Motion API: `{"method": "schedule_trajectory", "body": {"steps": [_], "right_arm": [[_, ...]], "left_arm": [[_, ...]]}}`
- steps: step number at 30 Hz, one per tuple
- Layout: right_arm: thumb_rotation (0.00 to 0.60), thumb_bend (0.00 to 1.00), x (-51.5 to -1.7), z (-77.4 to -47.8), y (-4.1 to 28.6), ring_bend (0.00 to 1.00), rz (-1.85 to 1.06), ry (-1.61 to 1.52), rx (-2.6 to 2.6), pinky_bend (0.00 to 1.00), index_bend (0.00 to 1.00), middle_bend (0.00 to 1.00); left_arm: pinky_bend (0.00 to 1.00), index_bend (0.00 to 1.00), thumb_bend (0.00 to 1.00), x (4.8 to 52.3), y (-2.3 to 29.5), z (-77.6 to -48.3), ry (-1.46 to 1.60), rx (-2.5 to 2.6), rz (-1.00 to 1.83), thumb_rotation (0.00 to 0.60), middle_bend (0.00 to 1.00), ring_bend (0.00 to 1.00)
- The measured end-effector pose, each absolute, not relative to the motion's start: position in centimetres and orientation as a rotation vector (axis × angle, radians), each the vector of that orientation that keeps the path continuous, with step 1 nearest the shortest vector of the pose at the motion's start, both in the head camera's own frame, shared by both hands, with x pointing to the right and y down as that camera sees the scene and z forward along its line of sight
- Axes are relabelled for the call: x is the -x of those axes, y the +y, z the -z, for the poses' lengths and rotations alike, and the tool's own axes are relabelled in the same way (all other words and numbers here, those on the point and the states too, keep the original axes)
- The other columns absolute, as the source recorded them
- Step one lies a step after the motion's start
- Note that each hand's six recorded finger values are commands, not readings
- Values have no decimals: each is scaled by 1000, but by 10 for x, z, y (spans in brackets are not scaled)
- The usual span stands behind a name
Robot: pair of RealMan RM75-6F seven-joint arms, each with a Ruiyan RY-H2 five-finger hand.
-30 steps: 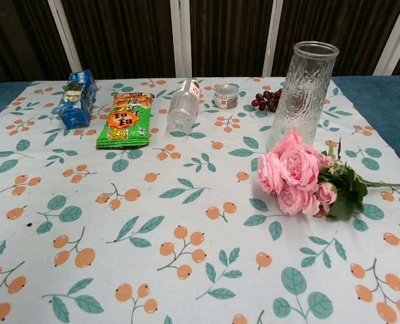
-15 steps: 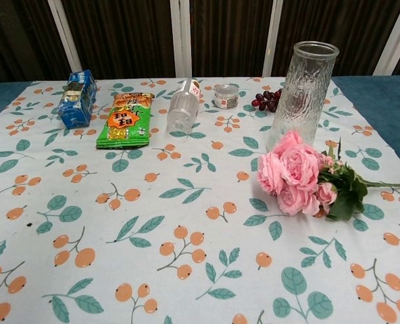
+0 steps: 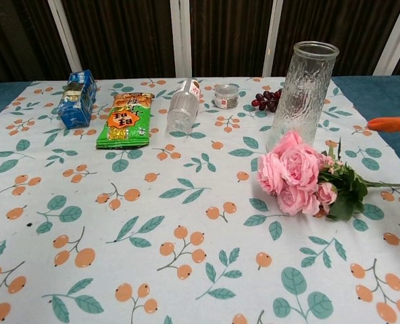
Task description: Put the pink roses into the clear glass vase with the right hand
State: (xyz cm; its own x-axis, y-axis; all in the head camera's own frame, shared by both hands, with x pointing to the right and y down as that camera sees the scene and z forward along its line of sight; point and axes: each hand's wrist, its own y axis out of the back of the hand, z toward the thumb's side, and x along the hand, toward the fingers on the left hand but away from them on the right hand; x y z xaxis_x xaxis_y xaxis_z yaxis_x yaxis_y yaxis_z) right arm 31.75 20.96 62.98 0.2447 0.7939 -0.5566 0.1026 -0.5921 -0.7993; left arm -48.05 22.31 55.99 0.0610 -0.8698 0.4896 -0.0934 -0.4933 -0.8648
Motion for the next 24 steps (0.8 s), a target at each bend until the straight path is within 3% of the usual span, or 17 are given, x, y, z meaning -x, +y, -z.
{"method": "schedule_trajectory", "body": {"steps": [14,20,24], "right_arm": [[600,301,-287,-678,195,21,-1427,-746,1888,0,0,9],[600,300,-277,-692,193,195,-1431,-740,1898,20,113,172],[600,301,-269,-697,190,328,-1410,-758,1915,109,229,304]], "left_arm": [[0,0,0,481,223,-560,975,1690,1503,600,0,0],[0,0,0,481,223,-561,972,1694,1507,600,0,0],[0,0,0,481,222,-563,970,1698,1512,600,0,0]]}}
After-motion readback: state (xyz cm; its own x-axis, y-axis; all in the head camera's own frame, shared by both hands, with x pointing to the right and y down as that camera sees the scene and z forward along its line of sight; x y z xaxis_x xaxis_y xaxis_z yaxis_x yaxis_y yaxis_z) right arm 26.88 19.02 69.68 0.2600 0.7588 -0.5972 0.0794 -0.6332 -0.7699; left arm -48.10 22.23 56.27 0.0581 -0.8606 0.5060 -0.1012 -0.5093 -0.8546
